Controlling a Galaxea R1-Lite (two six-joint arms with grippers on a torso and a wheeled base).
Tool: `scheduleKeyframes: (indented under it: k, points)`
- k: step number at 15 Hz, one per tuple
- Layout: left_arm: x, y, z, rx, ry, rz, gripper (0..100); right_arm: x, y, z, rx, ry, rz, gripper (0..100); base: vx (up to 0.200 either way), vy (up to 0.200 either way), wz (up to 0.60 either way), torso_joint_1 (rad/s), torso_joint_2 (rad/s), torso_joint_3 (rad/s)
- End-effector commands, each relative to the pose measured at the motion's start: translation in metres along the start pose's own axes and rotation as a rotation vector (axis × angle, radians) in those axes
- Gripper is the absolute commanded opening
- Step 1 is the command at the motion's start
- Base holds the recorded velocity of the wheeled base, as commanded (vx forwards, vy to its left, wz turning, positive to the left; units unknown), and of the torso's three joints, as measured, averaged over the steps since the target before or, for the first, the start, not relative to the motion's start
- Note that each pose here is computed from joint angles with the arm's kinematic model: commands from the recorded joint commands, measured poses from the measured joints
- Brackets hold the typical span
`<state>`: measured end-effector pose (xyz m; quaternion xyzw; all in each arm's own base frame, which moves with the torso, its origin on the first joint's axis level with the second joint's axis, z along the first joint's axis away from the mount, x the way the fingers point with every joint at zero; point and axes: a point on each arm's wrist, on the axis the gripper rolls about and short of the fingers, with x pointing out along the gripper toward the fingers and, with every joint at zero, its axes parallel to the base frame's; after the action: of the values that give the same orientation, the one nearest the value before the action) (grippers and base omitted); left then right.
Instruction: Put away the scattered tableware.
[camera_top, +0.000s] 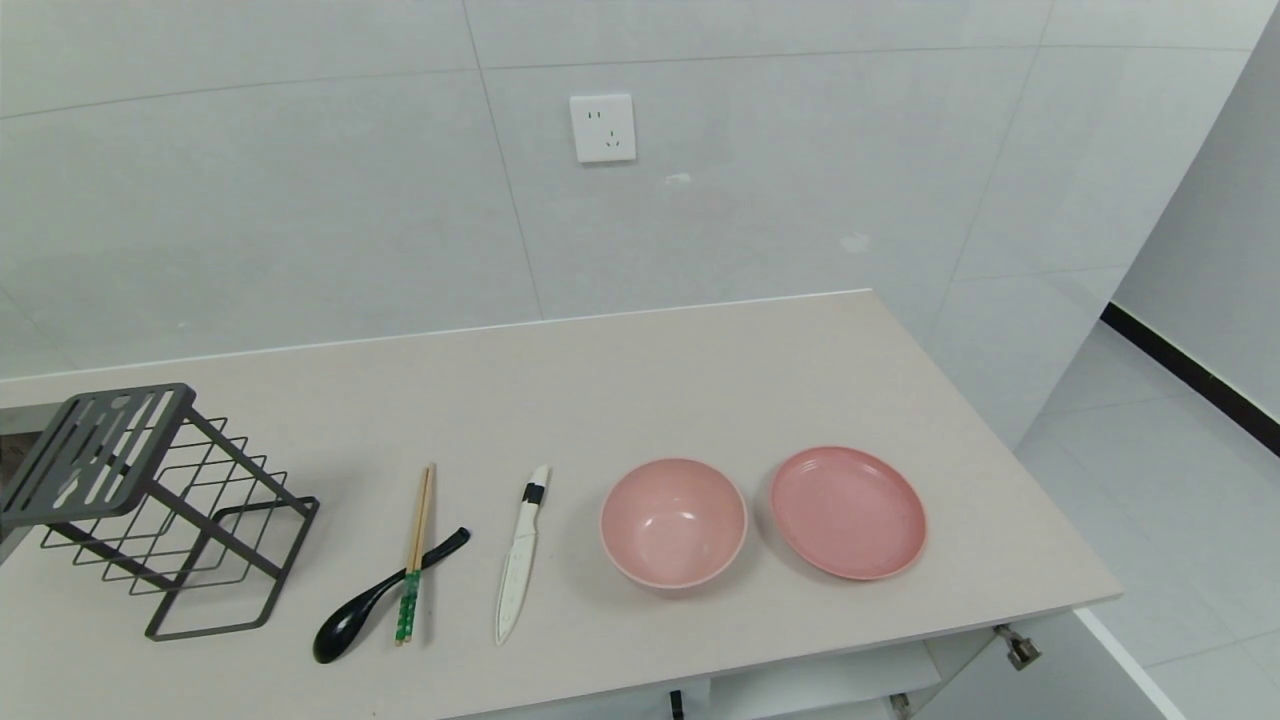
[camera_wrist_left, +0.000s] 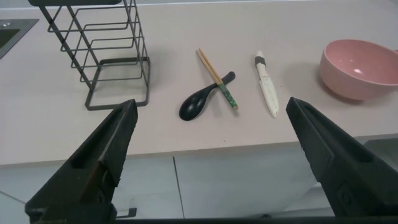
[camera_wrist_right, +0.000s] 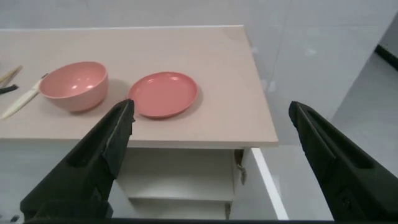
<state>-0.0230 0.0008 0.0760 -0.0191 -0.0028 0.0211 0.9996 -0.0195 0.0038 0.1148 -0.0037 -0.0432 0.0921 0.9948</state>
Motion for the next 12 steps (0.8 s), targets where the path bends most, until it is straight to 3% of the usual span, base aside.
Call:
scheduleKeyframes:
  k: [1,7,12]
  points:
    - [0.000,0.000,0.000,-0.002,0.000,0.001,100,0.025,-0.003,0.028,0.024,0.121,0.070,100,0.000,0.000,0.00,0.000,0.00,0.000]
    - [0.000,0.000,0.000,-0.003,0.002,0.001,100,0.073,-0.009,0.053,0.072,0.293,0.183,100,0.000,0.000,0.00,0.000,0.00,0.000]
    - [0.000,0.000,0.000,-0.005,0.002,0.002,100,0.097,-0.008,0.048,0.106,0.406,0.274,100,0.000,0.000,0.00,0.000,0.00,0.000]
